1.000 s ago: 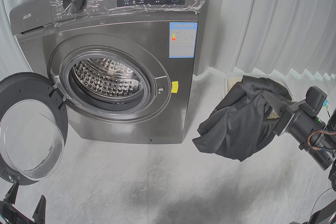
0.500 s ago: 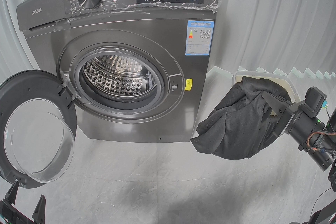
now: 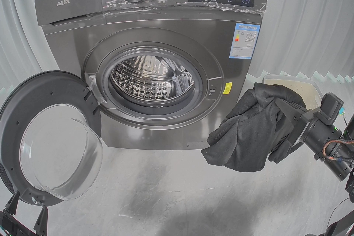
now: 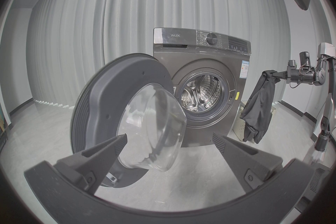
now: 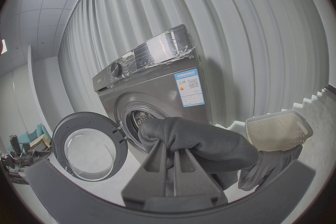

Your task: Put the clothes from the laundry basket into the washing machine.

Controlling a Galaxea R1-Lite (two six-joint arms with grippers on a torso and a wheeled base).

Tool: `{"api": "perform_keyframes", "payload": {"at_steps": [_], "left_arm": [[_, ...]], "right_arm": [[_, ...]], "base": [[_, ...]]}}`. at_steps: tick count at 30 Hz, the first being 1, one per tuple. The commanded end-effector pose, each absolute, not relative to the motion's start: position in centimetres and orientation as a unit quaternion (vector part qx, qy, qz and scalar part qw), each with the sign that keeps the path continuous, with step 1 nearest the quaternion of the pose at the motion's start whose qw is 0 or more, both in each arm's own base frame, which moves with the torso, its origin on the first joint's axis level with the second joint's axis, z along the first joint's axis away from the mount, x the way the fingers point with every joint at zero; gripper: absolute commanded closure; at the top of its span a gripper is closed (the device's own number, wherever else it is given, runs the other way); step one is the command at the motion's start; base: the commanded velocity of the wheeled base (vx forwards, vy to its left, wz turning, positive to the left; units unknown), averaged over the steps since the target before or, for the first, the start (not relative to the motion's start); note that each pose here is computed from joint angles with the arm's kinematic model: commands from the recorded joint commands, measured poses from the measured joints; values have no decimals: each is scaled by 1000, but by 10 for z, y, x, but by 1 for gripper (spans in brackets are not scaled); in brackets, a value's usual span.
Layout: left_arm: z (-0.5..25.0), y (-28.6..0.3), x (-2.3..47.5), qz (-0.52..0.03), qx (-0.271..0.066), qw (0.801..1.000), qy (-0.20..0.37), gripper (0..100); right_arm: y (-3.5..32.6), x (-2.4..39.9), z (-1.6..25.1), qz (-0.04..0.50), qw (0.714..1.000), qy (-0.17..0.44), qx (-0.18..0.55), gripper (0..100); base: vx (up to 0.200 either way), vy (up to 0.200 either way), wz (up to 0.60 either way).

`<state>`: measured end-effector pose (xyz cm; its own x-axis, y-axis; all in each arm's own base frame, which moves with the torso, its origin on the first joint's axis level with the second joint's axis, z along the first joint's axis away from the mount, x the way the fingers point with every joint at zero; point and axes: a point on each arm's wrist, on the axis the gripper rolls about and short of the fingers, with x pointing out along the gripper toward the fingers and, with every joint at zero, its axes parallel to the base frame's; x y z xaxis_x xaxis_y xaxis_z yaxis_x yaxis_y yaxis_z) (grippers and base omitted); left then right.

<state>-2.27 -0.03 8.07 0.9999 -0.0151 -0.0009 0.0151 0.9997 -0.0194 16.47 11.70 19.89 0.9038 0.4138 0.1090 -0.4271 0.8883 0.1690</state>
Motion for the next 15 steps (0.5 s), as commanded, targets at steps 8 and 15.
{"api": "perform_keyframes", "payload": {"at_steps": [8, 15], "left_arm": [[76, 0, -23, -8, -10, 1000, 0, 0], [76, 0, -23, -8, -11, 1000, 0, 0]], "right_arm": [[117, 164, 198, 217, 971, -34, 94, 100], [118, 164, 198, 220, 971, -33, 94, 100]], "base": [[0, 0, 0], [86, 0, 0]]}}
